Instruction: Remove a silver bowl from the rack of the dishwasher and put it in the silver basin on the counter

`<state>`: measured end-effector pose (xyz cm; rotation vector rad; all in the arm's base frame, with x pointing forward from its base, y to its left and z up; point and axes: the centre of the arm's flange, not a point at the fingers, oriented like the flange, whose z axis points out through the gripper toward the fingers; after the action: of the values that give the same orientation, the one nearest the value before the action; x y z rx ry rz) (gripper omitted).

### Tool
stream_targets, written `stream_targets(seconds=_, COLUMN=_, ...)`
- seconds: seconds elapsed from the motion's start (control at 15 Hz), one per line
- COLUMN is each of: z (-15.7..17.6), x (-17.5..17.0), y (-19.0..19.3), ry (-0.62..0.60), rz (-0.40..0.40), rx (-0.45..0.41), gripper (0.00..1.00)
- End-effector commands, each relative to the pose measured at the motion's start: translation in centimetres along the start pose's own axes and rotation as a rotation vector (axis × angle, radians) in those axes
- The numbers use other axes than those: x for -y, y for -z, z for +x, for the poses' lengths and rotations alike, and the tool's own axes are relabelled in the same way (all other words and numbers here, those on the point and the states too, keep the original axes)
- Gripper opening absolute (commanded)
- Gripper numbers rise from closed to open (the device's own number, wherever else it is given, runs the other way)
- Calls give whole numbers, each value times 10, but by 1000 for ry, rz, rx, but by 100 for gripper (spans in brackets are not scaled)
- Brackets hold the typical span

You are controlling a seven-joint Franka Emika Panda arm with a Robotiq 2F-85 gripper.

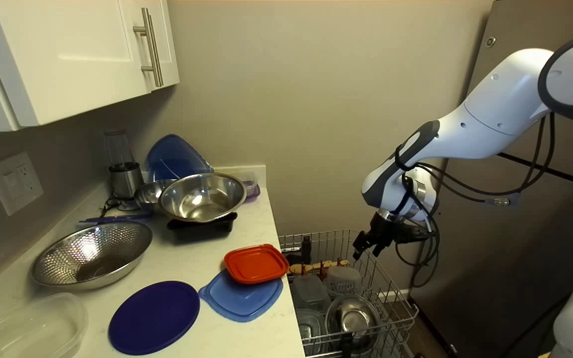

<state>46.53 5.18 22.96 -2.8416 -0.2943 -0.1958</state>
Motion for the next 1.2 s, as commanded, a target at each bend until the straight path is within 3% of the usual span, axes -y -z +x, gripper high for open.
stream_targets(seconds=0.0, z=14, x=-19, y=2, ry=92, rz=60, rx=28, gripper=100)
stream_targets(seconds=0.67, z=53, x=-95, y=-46, ry=462, rz=356, rx=297, gripper=100)
stream_targets(seconds=1.13, z=74, x=-113, y=-95, ry=581, rz=521, rx=364, gripper=100)
